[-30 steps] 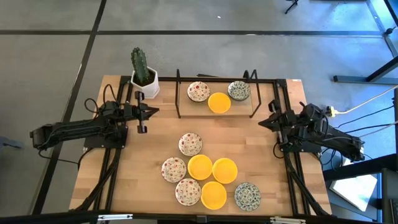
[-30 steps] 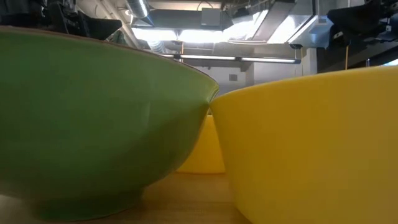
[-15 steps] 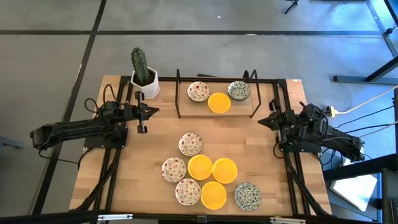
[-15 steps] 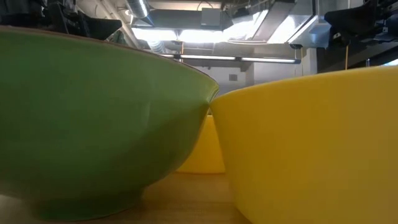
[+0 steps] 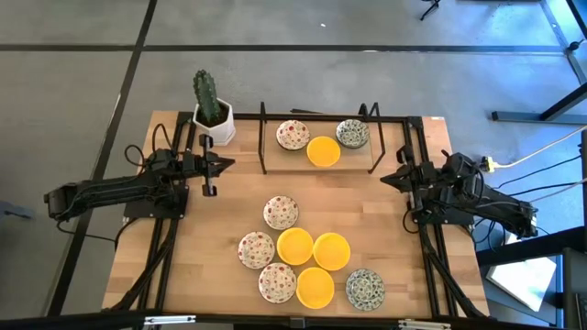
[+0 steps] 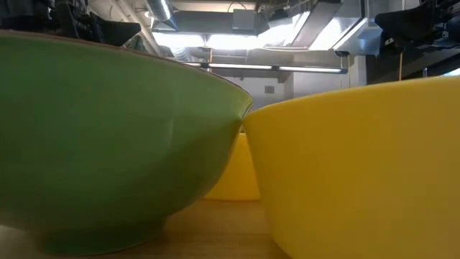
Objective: Pick & Place Mini bowls
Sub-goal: Stack the yellow bowl on top of the yellow bowl on the shelf
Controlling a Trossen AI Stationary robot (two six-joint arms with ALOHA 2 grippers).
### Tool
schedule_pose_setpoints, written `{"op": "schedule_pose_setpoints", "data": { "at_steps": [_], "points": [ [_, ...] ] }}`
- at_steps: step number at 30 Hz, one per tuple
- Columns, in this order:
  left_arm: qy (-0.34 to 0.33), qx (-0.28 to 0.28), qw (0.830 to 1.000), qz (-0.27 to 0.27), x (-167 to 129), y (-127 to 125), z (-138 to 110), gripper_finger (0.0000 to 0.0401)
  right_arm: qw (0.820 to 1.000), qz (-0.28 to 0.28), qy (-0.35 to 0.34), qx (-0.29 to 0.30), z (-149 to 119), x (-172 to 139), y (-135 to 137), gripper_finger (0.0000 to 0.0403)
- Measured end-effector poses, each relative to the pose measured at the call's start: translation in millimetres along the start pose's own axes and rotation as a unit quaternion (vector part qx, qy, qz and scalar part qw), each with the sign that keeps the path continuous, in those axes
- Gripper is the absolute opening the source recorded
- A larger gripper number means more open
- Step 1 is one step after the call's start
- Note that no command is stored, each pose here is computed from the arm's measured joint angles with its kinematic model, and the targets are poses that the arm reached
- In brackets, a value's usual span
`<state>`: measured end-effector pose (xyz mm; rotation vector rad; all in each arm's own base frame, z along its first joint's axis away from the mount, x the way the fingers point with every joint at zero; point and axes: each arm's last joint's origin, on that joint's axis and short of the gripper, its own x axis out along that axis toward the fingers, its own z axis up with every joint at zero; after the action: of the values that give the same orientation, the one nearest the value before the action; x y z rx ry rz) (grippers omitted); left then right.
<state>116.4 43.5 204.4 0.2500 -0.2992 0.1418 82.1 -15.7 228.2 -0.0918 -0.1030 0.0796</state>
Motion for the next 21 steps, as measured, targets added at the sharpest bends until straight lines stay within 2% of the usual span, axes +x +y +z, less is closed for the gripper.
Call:
{"op": "schedule_pose_setpoints", "data": {
  "at_steps": [10,12,16,21],
  "points": [
    [0.000,0.000,1.000,0.000,0.0,0.0,0.0,0.0005,1.000,0.000,0.001,-0.001,-0.1,-0.1,0.0,0.0008],
    [0.000,0.000,1.000,-0.001,0.0,-0.1,0.1,0.0003,1.000,0.011,0.008,0.018,-2.8,1.4,0.2,0.0008],
    [0.000,0.000,1.000,0.000,0.0,0.0,0.1,0.0002,0.997,0.058,-0.005,0.040,-9.9,12.0,2.0,0.0005],
    [0.000,0.000,1.000,0.000,0.0,0.0,0.1,0.0007,0.996,0.059,0.043,0.057,-5.5,32.3,2.4,0.0004]
  ]
}}
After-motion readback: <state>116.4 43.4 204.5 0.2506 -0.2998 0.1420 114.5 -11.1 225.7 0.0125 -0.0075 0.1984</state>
